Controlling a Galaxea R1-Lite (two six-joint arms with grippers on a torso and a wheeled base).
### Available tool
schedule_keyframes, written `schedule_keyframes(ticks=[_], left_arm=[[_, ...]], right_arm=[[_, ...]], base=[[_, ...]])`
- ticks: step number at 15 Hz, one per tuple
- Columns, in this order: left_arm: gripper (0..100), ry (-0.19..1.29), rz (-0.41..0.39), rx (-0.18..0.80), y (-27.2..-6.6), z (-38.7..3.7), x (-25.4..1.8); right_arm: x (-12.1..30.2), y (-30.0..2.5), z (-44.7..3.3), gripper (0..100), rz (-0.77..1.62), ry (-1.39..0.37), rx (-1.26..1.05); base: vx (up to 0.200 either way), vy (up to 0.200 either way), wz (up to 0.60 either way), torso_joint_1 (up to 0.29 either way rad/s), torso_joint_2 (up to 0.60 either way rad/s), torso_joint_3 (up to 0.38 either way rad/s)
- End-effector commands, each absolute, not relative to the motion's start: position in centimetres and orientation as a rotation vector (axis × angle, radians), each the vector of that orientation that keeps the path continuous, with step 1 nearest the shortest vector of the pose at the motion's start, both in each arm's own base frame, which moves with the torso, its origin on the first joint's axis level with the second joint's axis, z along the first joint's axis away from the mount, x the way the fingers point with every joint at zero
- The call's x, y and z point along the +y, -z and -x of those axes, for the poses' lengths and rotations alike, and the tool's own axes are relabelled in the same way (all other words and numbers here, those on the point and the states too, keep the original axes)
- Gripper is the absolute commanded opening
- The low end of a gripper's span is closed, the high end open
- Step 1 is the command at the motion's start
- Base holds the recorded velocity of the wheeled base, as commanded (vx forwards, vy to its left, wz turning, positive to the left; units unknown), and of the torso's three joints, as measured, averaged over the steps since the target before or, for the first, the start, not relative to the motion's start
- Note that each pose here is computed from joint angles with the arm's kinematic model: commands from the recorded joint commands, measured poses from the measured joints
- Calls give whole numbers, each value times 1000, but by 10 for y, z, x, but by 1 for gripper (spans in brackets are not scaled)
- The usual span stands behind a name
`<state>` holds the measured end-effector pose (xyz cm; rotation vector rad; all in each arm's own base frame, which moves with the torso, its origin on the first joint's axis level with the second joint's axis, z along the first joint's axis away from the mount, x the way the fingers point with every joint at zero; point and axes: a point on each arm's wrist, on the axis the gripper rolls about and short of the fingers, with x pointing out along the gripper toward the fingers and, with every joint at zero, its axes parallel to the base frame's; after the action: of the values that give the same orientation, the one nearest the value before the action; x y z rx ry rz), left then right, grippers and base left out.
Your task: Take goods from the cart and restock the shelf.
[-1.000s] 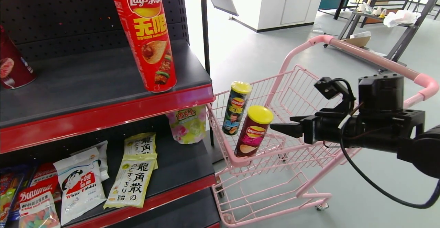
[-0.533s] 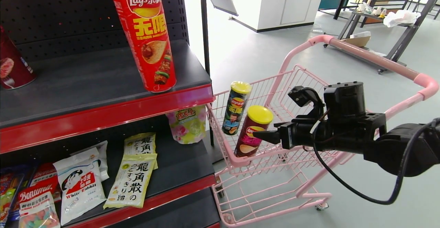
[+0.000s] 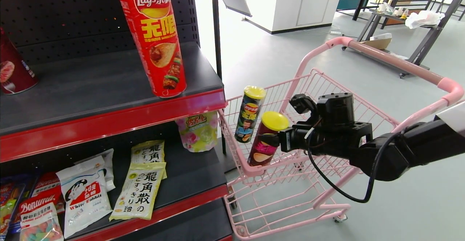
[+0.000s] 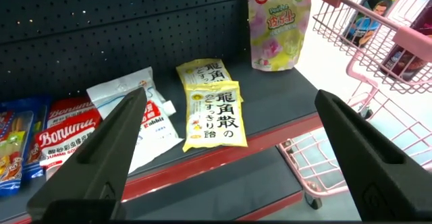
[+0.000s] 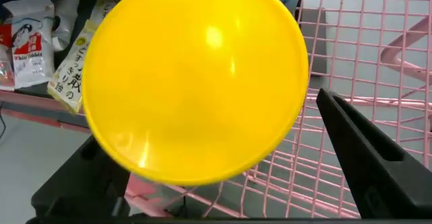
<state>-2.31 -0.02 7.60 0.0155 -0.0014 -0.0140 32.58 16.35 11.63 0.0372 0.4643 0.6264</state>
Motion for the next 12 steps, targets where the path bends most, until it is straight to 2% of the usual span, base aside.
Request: schedule_keyframes(ticks=[1,6,12], left_arm=[[100,14,-15,0,-76,23,0],[100,14,-15,0,-76,23,0],[100,14,-15,0,-76,23,0]], right_arm=[[167,-107,-330,100,-55,-624,476],[183,-103,-328,100,-113,-609,454],[184,-86,-337,100,-118,-585,446]], base=[[0,0,0,0,0,0],[0,0,0,0,0,0],[0,0,0,0,0,0]])
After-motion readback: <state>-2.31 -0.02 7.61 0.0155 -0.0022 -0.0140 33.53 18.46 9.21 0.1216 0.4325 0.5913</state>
